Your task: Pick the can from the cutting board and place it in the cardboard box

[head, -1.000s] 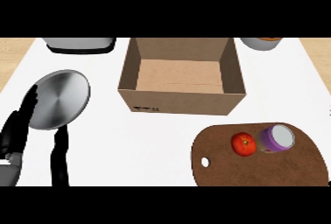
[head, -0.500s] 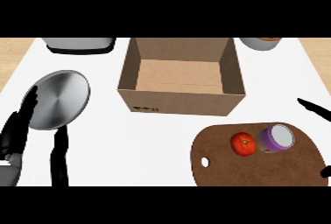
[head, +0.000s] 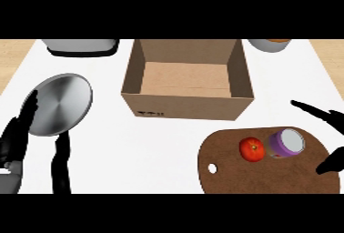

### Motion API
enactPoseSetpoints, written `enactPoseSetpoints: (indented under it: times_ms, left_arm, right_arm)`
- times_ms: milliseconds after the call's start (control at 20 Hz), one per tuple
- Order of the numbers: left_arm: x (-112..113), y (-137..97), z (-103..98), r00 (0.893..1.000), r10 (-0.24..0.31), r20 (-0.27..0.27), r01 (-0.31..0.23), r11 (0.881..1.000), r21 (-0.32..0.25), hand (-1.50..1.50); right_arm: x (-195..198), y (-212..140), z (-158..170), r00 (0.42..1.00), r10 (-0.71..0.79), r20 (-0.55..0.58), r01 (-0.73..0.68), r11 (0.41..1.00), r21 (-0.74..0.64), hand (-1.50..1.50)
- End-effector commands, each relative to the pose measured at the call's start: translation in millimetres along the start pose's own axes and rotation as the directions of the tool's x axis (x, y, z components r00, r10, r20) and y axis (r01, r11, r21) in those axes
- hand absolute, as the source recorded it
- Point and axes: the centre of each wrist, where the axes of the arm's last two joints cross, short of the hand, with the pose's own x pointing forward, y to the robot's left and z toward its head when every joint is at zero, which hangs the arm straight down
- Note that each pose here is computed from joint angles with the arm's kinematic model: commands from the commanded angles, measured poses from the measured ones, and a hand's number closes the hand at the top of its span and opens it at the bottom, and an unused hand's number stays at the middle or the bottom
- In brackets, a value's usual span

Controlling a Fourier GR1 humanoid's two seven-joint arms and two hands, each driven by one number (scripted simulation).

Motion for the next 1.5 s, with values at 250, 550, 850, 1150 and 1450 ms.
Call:
enactPoseSetpoints:
  times_ms: [250,550,850,1150,1450]
  left_arm:
    - [5.4,4.4,-13.4,1.000,0.002,-0.001,-0.002,1.000,0.006,0.00]
    - [4.1,0.9,-4.2,1.000,0.001,0.017,-0.001,1.000,-0.002,0.00]
    - [-1.3,-3.7,4.8,1.000,0.005,-0.005,-0.005,1.000,-0.020,0.00]
    - [3.0,-2.5,8.1,1.000,0.016,-0.009,-0.016,1.000,0.010,0.00]
    - [11.1,-8.7,0.9,1.000,0.007,-0.002,-0.007,1.000,-0.003,0.00]
  right_arm:
    - [6.0,22.4,-17.0,0.999,-0.019,0.030,0.019,1.000,0.017,-1.50]
    - [14.5,22.6,-16.9,0.993,-0.042,0.107,0.038,0.999,0.031,-1.50]
    - [36.7,14.3,1.4,0.992,-0.027,0.127,0.023,0.999,0.030,-1.50]
    - [49.4,29.6,-8.2,0.999,0.045,0.022,-0.047,0.995,0.085,-1.50]
    - [56.2,43.8,-23.6,0.999,0.041,-0.034,-0.037,0.993,0.113,-1.50]
